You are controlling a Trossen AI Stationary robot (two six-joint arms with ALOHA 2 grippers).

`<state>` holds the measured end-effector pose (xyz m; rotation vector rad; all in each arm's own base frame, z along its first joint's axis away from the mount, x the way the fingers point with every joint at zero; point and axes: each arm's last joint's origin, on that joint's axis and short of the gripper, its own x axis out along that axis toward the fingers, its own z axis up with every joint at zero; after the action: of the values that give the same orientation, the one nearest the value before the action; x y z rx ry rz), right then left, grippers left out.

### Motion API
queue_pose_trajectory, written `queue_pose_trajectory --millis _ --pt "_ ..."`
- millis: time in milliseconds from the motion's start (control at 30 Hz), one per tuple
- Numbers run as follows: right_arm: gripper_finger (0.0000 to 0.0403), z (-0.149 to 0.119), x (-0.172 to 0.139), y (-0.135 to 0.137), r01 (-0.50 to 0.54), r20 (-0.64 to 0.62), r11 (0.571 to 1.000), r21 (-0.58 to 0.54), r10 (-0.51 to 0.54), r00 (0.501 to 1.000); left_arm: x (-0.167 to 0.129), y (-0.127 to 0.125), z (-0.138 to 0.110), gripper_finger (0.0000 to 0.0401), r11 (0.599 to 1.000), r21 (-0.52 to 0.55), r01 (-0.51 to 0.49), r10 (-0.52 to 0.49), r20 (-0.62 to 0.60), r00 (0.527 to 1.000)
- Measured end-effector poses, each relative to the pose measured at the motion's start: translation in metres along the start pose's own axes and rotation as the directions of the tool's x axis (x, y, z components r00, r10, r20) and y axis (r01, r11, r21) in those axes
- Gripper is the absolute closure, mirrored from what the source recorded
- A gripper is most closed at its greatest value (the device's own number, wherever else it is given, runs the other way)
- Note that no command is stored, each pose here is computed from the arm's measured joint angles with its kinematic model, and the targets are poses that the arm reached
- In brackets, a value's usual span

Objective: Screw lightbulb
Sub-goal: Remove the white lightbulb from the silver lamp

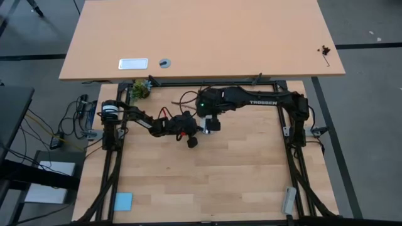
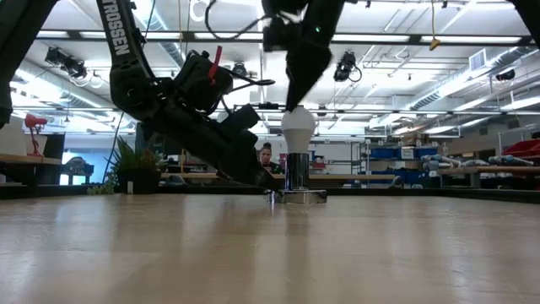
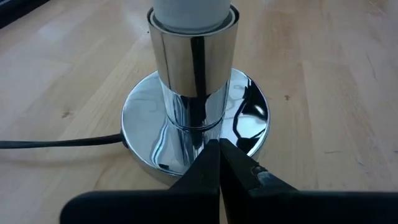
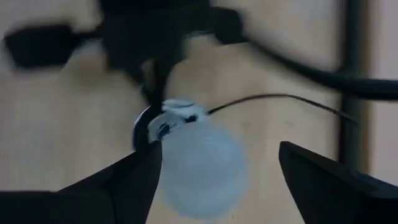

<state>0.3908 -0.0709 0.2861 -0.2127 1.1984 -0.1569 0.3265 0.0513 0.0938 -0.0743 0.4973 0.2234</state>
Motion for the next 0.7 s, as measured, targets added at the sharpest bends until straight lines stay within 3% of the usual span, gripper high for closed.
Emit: queue_pose_trajectory --millis 100,200,267,467,600,700 --pt "0.0065 0.003 -0.01 -0.001 0.036 -0.006 0.968 0.25 -0.036 0.999 0.0 0.0 0.0 0.0398 1.0 -0.001 0.001 -0.001 0.0 1.0" --pt "0.0061 0.002 -0.01 -0.002 -0.009 -0.002 0.887 0.462 0.012 1.0 0.0 0.0 0.0 0.0398 1.0 -0.001 0.001 -0.001 0.002 1.0" --pt "0.0062 0.001 -0.009 -0.002 -0.012 -0.011 0.843 0.538 0.021 1.0 0.0 0.0 0.0 0.0398 1.0 -0.002 0.001 -0.001 0.002 1.0" --pt "0.0079 -0.002 0.016 0.002 0.058 -0.086 0.809 0.585 -0.009 0.996 0.0 0.0 0.0 0.0398 1.0 -0.002 0.0 0.0 0.002 1.0" --pt "0.0093 -0.002 0.025 0.004 0.043 -0.104 0.813 0.581 0.021 0.994 0.0 0.0 0.0 0.0398 1.0 -0.002 -0.001 0.001 0.002 1.0" --pt "0.0105 -0.003 0.025 0.003 0.028 -0.112 0.843 0.537 0.038 0.993 0.0 0.0 0.0 0.0398 1.0 -0.002 -0.002 0.002 0.001 1.0"
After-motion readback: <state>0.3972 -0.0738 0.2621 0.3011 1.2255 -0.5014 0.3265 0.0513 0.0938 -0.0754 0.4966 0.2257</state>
